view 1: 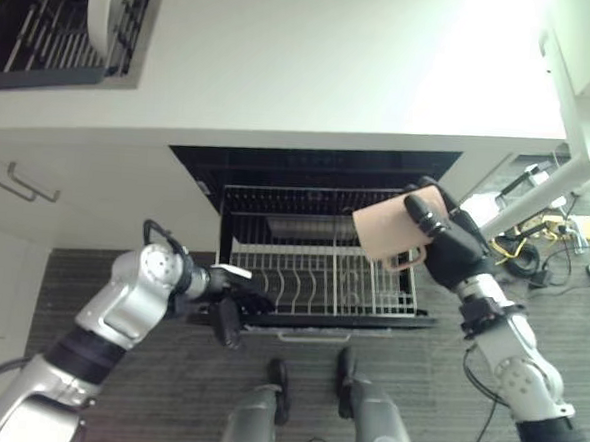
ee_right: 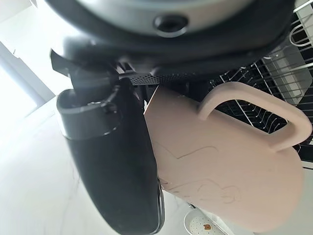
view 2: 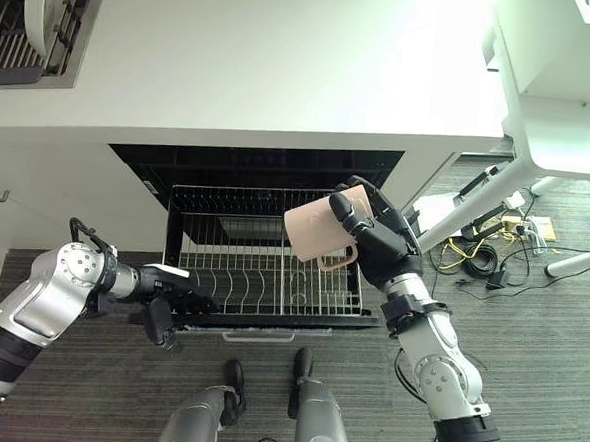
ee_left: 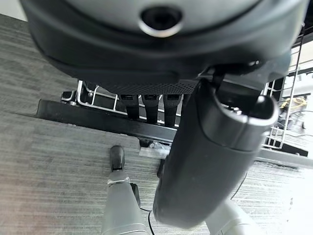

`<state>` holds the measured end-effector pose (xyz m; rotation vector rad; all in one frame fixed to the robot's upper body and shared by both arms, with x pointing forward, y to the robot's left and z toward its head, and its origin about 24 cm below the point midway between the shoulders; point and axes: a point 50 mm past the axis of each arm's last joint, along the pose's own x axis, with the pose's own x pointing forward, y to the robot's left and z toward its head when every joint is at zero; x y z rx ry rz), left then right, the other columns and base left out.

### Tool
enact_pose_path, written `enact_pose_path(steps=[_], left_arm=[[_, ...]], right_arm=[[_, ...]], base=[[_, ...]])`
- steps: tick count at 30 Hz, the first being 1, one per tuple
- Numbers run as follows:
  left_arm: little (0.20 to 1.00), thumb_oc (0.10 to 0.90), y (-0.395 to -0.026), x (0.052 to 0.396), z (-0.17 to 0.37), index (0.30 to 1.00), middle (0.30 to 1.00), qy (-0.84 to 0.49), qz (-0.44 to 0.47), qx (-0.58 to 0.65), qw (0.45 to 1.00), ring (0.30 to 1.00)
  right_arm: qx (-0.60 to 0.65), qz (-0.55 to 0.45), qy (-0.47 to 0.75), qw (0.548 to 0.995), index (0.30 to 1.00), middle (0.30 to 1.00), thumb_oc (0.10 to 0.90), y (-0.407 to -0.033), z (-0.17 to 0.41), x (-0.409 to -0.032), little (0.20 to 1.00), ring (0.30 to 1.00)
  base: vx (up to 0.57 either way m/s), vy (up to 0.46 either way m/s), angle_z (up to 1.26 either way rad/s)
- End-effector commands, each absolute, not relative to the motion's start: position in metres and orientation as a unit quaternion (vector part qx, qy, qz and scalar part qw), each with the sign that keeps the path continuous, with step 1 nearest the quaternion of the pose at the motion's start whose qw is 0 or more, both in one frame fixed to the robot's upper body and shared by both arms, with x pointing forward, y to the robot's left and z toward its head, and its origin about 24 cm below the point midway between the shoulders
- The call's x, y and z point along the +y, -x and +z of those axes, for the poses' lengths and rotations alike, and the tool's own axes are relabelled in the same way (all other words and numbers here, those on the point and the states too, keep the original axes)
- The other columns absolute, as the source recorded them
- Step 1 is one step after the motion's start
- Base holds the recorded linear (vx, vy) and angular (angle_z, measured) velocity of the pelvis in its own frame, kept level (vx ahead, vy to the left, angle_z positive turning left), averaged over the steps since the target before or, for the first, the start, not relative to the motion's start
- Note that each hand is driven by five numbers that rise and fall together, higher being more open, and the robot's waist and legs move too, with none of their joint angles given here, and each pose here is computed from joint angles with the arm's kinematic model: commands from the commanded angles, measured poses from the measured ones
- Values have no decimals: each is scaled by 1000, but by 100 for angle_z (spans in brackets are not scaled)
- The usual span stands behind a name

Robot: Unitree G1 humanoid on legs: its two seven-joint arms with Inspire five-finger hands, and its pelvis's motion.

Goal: Place the dishes in the dishwasher.

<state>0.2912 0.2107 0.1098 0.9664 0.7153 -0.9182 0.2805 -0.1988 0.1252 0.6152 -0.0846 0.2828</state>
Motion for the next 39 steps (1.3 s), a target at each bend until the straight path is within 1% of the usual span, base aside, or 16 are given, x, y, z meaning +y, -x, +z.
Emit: enact_pose_path(steps=[1,2,5,6,7,9,10,11,12,15,16,19,24,34,35,39], left_arm=[[900,800,-219,196,40,900,900,-248,-617,488,565,900],[900,800,-215,197,37,900,900,-240,-620,494,561,900],[900,800,-214,195,27,900,900,-230,-600,478,599,900],[900,800,-216,194,26,900,900,-223,-586,463,627,900],[900,800,-223,193,30,900,900,-204,-554,422,688,900],[900,800,-229,190,36,900,900,-177,-525,379,741,900],[900,800,-240,187,50,900,900,-149,-489,313,800,900],[900,800,-243,190,58,900,900,-128,-467,286,827,900],[900,800,-252,193,72,900,900,-90,-434,224,868,900],[900,800,-266,217,111,900,900,-17,-316,60,947,900],[900,800,-267,223,118,900,900,-5,-289,27,957,900],[900,800,-264,230,131,900,900,12,-247,-45,968,900],[900,800,-261,226,150,900,900,25,-225,-123,966,900],[900,800,-266,216,175,900,900,-25,-279,-152,948,900],[900,800,-269,215,183,900,900,-49,-284,-165,943,900],[900,800,-270,207,187,900,900,-25,-298,-181,937,900]], right_arm=[[-128,206,-297,924,300,300,400,-281,172,-190,300,300],[-124,207,-293,925,300,300,400,-281,171,-190,300,300],[-117,203,-284,930,300,300,400,-282,170,-192,300,300],[-117,197,-281,932,300,300,400,-282,169,-195,300,300],[-117,182,-272,937,300,300,400,-281,166,-201,300,300],[-121,168,-263,942,300,300,400,-281,166,-206,300,300],[-128,148,-252,948,300,300,400,-280,165,-214,300,300],[-131,139,-246,950,300,300,400,-279,165,-218,300,300],[-136,123,-237,954,300,300,400,-278,164,-223,300,300],[-139,70,-199,968,300,300,400,-277,160,-239,300,300],[-138,58,-186,971,300,300,400,-278,159,-242,300,300],[-120,23,-131,984,300,300,400,-282,158,-249,300,300],[-91,-4,-29,995,300,300,400,-293,164,-255,300,300],[-1,-12,101,995,300,300,400,-312,159,-272,300,300],[19,-31,160,986,300,300,400,-318,161,-281,300,300],[64,-40,197,977,300,300,400,-327,147,-287,300,300]], base=[[14,11,-4],[13,13,-7],[11,9,-9],[39,5,-6],[46,4,-1],[38,1,2],[36,-8,2],[47,-15,2],[55,-20,5],[57,-50,14],[47,-81,24],[42,-76,27],[-8,-75,9],[6,-93,7],[2,-69,16],[6,-16,6]])
